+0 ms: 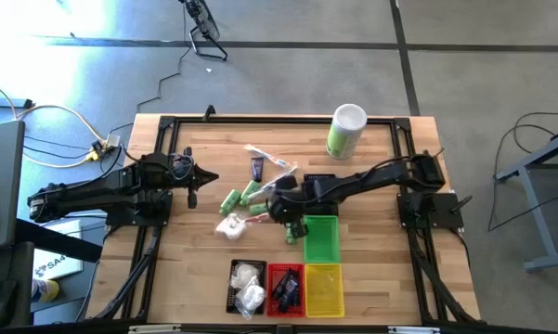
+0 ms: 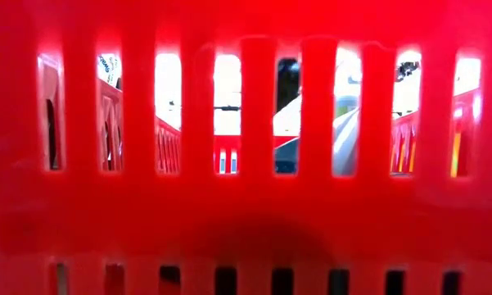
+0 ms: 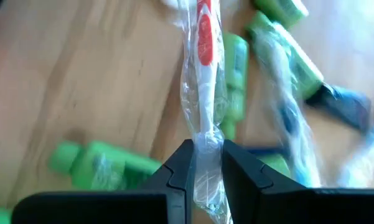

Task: Pick & Place Travel size toiletries
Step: Put the orange toothbrush into the yellow bin

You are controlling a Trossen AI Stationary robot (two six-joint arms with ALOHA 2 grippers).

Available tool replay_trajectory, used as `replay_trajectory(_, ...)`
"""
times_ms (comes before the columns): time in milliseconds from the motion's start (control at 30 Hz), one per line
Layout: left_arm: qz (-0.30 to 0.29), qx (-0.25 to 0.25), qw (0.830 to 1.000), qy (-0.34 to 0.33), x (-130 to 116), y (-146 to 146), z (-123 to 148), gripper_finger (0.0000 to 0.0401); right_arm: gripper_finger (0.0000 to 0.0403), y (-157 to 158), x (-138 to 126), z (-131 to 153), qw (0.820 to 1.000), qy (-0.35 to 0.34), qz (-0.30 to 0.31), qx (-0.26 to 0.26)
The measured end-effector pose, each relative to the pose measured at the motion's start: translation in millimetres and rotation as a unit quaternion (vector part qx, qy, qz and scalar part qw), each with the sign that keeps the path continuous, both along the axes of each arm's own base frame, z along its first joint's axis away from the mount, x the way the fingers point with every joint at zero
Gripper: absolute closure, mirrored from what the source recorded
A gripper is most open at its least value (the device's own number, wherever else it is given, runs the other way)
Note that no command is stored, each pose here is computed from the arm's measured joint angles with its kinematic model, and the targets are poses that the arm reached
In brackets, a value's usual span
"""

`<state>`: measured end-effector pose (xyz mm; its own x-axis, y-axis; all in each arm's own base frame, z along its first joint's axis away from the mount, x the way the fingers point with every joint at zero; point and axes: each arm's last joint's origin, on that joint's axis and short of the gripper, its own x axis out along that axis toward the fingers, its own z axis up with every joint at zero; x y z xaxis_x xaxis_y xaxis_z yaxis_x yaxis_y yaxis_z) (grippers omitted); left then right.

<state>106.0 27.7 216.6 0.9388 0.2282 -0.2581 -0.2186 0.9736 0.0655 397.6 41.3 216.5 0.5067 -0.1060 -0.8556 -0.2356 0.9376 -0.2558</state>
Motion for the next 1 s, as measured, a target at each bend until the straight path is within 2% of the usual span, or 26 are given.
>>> replay_trajectory(167, 0.0, 0.0, 1.0, 0.0, 0.0, 0.0, 0.0, 0.0389, 0.0349, 1.5, -17.9, 31.9, 0.995, -0.027, -0.086, 0.031)
replay_trajectory(400, 0.0, 0.0, 1.0, 0.0, 0.0, 0.0, -0.1, 0.0389, 0.0349, 10.9, -44.9, 70.2, 0.978, -0.067, -0.175, 0.095)
replay_trajectory(733, 0.0, -0.001, 1.0, 0.002, -0.1, 0.0, -0.4, 0.0389, 0.035, 34.5, -75.9, 94.4, 0.947, -0.08, -0.266, 0.165)
replay_trajectory(1000, 0.0, 0.0, 1.0, 0.0, 0.0, 0.1, 0.0, 0.0389, 0.0349, 51.6, -87.6, 96.0, 0.922, -0.065, -0.317, 0.214)
